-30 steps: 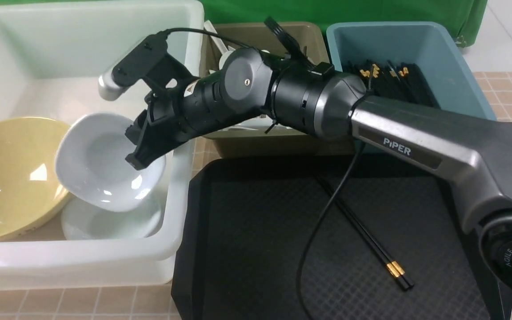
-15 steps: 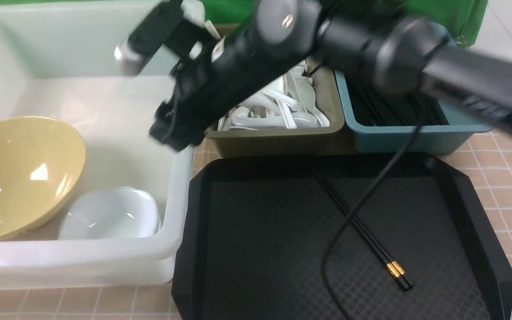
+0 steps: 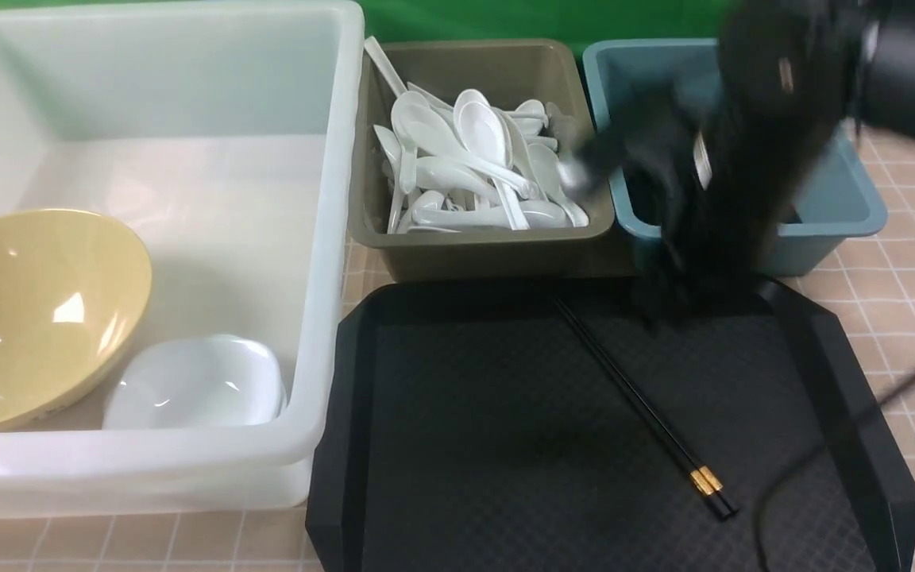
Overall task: On brown table put chopsticks spoon bowls plates into blue grey white boxes.
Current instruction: 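Grasp the chopsticks with the right gripper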
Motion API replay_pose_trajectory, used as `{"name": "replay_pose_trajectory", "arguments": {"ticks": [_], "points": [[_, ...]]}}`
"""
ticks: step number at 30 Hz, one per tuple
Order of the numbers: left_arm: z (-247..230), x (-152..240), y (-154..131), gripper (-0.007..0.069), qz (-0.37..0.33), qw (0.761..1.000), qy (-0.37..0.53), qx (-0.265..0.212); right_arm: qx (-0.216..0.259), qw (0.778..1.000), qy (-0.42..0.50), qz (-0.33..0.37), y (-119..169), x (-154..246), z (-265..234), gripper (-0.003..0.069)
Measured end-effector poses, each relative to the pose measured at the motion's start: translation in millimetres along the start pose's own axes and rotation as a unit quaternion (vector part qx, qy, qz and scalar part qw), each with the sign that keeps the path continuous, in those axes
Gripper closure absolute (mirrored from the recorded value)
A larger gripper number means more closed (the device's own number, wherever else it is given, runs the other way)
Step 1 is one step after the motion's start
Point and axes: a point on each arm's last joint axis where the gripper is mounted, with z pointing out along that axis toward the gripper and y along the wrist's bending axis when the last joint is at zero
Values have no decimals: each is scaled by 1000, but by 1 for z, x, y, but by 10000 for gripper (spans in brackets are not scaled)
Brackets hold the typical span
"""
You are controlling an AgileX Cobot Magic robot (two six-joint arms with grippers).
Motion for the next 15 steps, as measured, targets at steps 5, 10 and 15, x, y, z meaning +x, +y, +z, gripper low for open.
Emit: {"name": "replay_pose_trajectory", "arguments": {"ticks": [5, 10, 15], "points": [[0, 0, 0, 621, 0, 1000, 0, 0, -41, 999, -5, 34, 15, 27, 40, 321], [0, 0, 0, 621, 0, 1000, 2, 0, -47, 998, -2, 41, 19, 30, 67, 321], [0, 1, 0, 621, 0, 1000, 5, 0, -46, 998, 6, 39, 19, 28, 75, 345]]}}
